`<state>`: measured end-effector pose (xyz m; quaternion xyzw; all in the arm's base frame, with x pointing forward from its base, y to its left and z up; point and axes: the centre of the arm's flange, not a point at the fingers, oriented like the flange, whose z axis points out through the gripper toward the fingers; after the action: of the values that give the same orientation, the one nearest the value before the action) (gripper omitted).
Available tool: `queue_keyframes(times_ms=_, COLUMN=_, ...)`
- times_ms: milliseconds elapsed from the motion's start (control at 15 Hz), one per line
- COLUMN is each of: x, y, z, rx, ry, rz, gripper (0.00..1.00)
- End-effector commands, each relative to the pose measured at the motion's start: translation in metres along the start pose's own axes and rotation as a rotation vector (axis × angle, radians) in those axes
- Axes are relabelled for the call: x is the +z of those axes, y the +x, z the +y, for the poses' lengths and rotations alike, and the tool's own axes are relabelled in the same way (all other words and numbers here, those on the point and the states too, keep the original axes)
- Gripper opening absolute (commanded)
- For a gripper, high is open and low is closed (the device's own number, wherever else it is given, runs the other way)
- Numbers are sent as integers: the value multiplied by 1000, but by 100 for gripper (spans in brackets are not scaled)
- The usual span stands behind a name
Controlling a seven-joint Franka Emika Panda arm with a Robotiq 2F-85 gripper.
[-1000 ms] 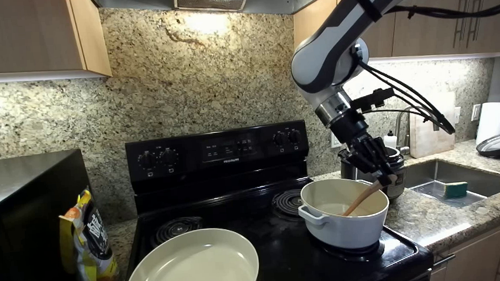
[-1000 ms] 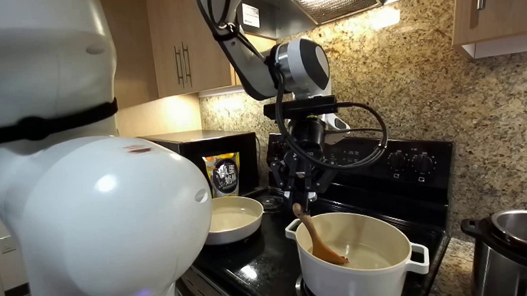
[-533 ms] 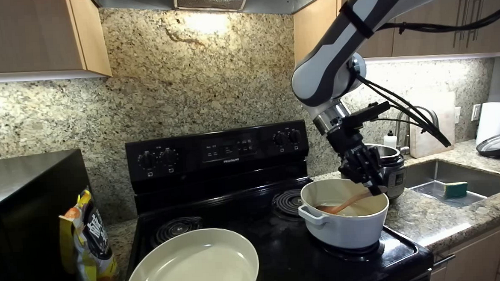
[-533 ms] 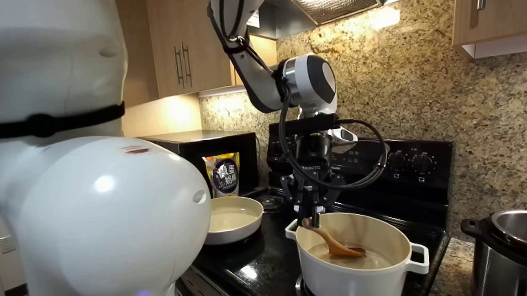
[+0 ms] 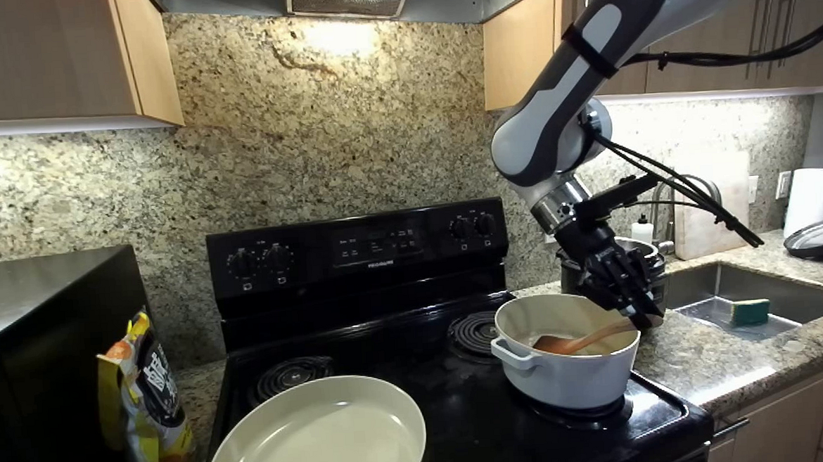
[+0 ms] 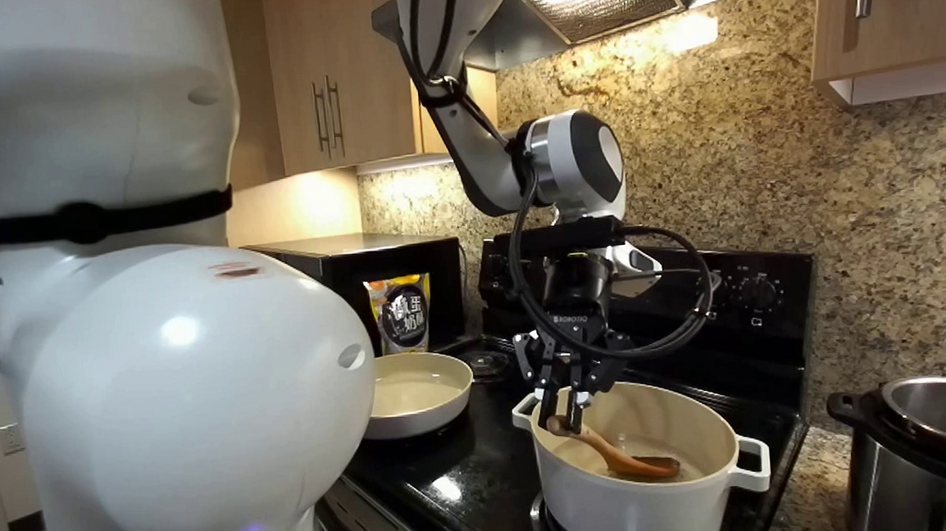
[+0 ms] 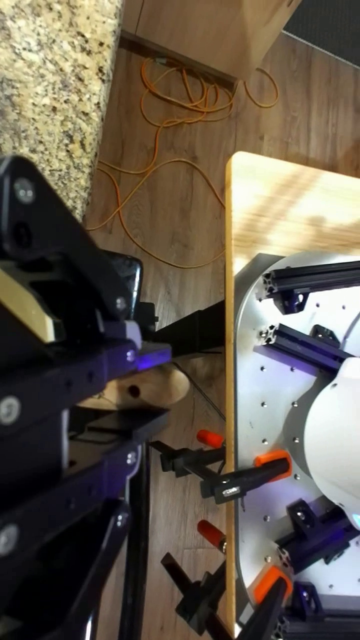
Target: Use the cooking stick to stir the pot
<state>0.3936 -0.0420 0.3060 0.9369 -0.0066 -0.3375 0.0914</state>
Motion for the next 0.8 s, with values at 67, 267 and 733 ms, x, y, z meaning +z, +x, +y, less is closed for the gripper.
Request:
queue_keyframes(times_ms=67, x=13, y=-31, z=-8, rx=-58, ry=-28, rz=-76, gripper=6)
queue_keyframes(times_ms=267, x=12, y=-37, z=-19, rx=-124, ry=-28, rz=-91, gripper=6)
queue_keyframes(times_ms=733, x=5, y=-12, z=-29, rx=-115, ry=26, rz=-29, gripper=6)
